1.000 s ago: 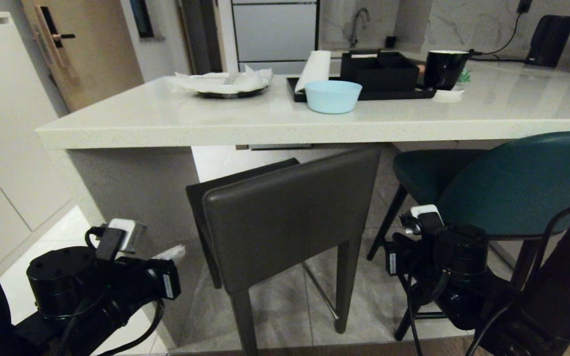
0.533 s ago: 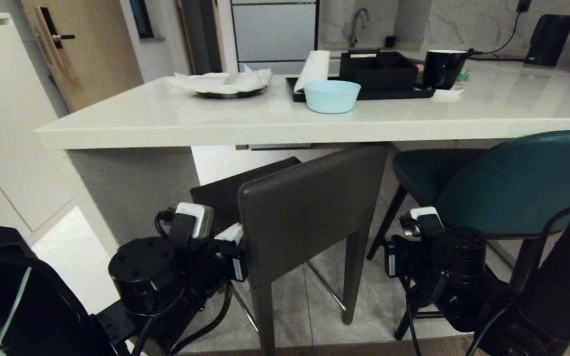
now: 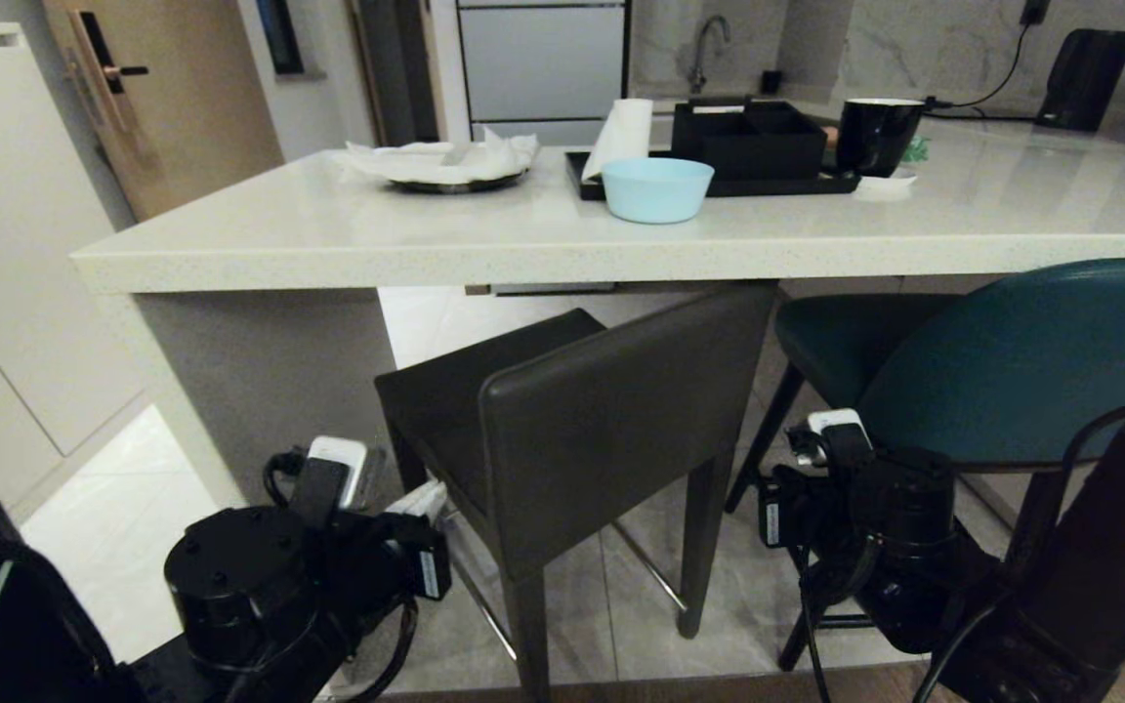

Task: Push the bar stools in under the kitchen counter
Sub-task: Push the gray chair back under the dining table

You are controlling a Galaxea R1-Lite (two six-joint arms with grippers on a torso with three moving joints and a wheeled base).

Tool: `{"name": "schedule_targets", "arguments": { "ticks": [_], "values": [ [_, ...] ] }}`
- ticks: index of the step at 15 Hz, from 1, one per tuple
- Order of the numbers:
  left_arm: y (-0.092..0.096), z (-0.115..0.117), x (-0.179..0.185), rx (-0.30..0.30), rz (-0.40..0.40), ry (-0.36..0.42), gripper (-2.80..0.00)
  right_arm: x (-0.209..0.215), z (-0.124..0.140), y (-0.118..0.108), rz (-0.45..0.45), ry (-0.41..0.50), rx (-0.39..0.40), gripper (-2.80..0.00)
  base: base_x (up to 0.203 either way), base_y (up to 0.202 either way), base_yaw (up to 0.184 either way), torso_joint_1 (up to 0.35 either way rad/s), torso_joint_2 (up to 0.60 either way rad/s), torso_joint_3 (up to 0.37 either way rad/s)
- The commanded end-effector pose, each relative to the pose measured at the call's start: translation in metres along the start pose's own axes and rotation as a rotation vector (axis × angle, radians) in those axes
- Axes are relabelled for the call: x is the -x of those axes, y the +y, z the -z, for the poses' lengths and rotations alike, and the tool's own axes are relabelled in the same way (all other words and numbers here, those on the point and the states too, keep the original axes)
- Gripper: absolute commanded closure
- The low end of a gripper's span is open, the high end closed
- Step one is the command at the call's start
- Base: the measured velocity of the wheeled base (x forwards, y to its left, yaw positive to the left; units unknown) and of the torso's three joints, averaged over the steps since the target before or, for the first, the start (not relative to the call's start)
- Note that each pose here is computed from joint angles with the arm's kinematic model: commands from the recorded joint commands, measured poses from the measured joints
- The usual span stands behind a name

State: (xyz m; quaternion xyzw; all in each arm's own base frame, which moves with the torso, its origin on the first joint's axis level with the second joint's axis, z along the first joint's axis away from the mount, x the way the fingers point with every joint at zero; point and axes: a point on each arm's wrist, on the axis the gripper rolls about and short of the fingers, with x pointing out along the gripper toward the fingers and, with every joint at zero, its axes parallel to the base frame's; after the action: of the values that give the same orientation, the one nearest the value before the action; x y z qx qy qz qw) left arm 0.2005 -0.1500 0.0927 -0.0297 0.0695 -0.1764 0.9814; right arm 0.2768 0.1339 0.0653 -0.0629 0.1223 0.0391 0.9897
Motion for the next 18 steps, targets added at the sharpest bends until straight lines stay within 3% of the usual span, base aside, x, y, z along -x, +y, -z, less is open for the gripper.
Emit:
{"name": "schedule_targets", "arguments": {
  "ticks": [1,3,8,12,14,18],
  "values": [
    [-0.007,-0.006,0.025,0.013,0.056,-0.015,0.0,-0.002,0.002,0.001,0.001,-0.005,0.0,0.0,0.0,0.0,0.0,0.0,0.0,0.0],
    [-0.023,0.001,0.038,0.005,0.134,0.016,0.0,-0.003,0.004,0.003,0.0,-0.015,-0.003,0.0,0.0,0.0,0.0,0.0,0.0,0.0],
    [-0.058,0.009,0.001,0.01,0.104,-0.013,0.0,-0.002,0.005,0.002,0.0,-0.01,-0.001,0.0,0.0,0.0,0.0,0.0,0.0,0.0],
    [-0.065,0.013,-0.016,0.015,0.081,-0.024,0.0,-0.004,0.007,0.003,0.0,-0.004,0.001,0.0,0.0,0.0,0.0,0.0,0.0,0.0],
    [-0.055,0.02,-0.023,0.005,0.037,0.001,0.0,-0.005,0.009,0.004,-0.001,0.001,0.004,0.0,0.0,0.0,0.0,0.0,0.0,0.0],
    [-0.002,0.028,-0.042,0.006,-0.149,0.043,0.0,-0.006,0.009,0.004,-0.002,0.001,0.004,0.0,0.0,0.0,0.0,0.0,0.0,0.0]
  ]
}}
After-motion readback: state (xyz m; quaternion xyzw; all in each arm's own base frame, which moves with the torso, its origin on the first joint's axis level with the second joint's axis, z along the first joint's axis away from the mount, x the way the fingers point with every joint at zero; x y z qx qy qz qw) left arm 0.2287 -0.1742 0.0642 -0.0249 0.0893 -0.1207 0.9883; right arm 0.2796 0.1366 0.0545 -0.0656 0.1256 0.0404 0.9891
